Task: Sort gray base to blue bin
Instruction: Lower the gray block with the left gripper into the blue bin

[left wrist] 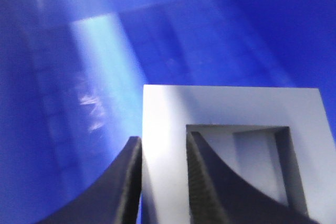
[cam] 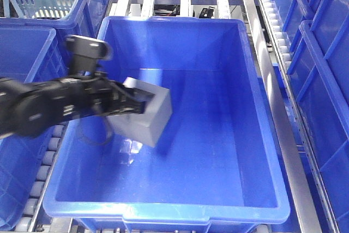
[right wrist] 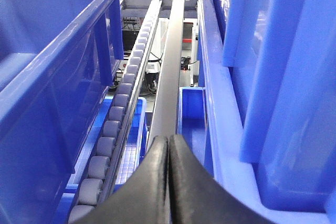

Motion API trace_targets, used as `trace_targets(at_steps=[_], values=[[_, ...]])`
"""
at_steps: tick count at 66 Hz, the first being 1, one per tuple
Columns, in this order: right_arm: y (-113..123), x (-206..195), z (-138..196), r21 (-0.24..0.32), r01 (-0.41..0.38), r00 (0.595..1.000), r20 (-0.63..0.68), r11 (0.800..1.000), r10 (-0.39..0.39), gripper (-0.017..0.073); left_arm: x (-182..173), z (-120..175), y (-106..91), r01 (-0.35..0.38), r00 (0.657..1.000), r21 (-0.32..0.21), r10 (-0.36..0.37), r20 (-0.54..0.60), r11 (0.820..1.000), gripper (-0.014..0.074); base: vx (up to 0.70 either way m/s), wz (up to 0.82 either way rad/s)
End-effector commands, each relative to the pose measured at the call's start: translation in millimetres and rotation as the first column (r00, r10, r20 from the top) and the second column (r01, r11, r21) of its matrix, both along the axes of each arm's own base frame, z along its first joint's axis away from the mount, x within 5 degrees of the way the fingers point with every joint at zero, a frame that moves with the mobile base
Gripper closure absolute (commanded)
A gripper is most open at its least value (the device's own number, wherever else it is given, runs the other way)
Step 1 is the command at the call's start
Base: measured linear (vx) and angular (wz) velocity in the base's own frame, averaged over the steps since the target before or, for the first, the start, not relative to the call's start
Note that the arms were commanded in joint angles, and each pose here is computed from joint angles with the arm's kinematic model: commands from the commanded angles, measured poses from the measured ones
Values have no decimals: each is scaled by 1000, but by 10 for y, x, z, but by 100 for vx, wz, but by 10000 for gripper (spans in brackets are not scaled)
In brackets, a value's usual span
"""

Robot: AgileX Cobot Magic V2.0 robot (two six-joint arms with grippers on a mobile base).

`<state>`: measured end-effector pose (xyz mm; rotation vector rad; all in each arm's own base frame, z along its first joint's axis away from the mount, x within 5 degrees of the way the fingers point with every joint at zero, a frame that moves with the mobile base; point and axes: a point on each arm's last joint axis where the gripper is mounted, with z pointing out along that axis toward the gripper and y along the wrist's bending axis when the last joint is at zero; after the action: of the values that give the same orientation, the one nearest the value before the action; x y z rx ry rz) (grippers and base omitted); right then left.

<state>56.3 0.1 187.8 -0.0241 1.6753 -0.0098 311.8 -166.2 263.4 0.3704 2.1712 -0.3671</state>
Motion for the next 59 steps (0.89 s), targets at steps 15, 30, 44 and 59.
trace_targets(at_steps=[15,30,44,59], values=[[1,2,25,-11,0,997,72,1000,0,568,186,162,-362,53,994,-73,-45,103,996,571,0,0],[1,2,25,-11,0,997,72,1000,0,568,309,-87,-457,54,997,-44,-52,49,998,567,0,0],[1,2,25,-11,0,997,72,1000,0,568,349,-206,-481,53,998,-35,-52,33,998,517,0,0],[1,2,25,-11,0,997,72,1000,0,568,345,-199,-479,53,998,-35,-52,32,998,352,0,0]])
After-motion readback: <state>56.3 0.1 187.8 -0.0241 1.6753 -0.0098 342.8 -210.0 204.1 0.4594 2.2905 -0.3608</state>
